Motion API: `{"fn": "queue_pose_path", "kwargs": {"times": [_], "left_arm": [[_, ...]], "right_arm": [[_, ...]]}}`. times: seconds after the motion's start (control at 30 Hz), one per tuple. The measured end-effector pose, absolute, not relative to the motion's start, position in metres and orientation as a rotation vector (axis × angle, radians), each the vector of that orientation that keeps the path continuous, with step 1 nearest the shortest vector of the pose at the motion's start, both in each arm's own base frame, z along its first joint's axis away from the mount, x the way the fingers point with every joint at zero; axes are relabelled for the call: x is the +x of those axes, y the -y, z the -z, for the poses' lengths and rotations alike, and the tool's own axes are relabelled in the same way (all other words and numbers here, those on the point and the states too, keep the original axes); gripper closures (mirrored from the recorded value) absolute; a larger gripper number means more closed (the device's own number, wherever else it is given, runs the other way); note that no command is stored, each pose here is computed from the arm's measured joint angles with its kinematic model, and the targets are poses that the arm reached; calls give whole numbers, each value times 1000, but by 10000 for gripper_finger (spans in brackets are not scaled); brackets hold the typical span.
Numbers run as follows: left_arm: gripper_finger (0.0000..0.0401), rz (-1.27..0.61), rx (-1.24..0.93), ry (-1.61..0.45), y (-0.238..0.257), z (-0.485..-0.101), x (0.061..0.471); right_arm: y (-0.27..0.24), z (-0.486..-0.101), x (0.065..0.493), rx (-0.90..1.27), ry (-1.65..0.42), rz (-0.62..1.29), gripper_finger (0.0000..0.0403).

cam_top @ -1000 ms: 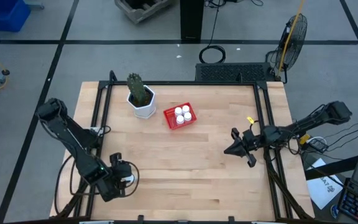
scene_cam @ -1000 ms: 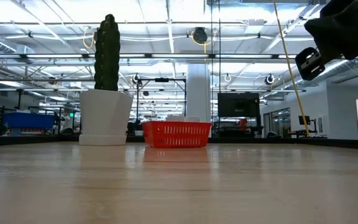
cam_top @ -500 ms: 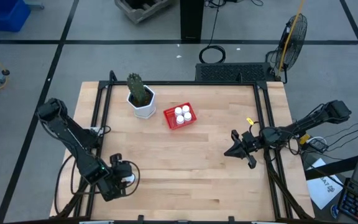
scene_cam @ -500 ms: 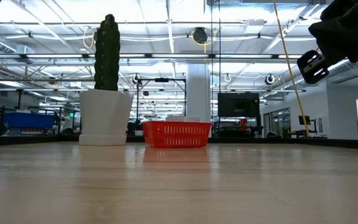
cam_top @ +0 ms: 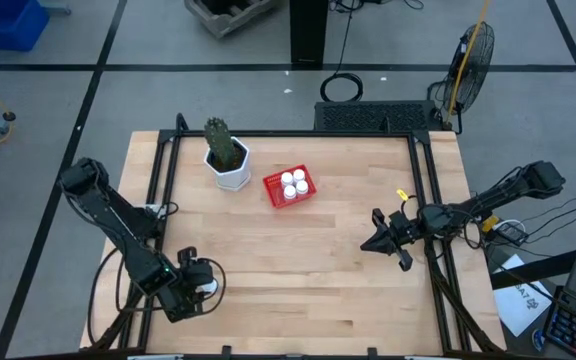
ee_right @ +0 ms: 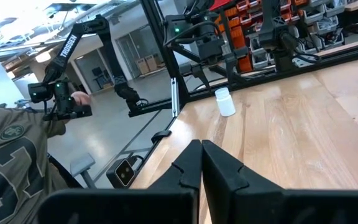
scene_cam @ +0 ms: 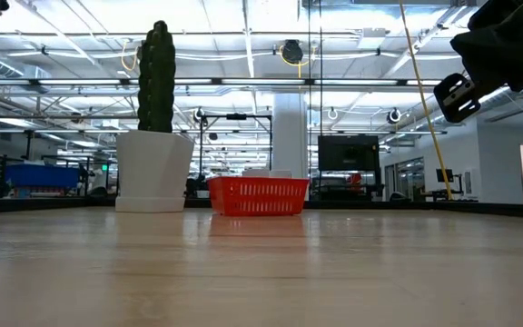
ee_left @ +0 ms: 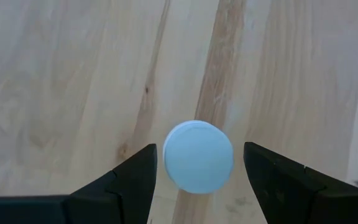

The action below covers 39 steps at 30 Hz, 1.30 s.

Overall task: Pick and place pill bottles into a basket
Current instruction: Put the white pill bottle into the red bin

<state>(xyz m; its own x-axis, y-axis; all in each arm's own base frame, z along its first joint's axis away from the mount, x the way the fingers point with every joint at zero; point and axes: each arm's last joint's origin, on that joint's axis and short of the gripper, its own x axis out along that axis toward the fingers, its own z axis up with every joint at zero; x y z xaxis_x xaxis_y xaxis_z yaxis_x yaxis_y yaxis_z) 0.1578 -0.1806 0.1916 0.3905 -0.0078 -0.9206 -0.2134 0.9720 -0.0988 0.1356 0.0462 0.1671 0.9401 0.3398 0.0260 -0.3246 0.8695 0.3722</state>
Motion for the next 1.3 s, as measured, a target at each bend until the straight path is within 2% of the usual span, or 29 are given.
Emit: {"fn": "queue_pose_path", "kwargs": {"times": [0.3, 0.53, 0.8, 1.03, 1.3], "left_arm": [[162, -117, -237, -1178, 178, -188, 161], [239, -113, -241, -1185, 177, -188, 162], [240, -111, -219, -1157, 171, -189, 171], [240, -34, -178, -1002, 158, -196, 204], [238, -24, -122, -899, 116, -206, 245]], "right_arm": [[-46, -167, 136, 382, -43, -347, 402], [-46, -167, 136, 381, -43, -347, 402], [-46, -167, 136, 381, -43, -348, 399], [-46, -167, 136, 381, -44, -350, 401], [-46, -167, 136, 381, -45, -350, 401]]}}
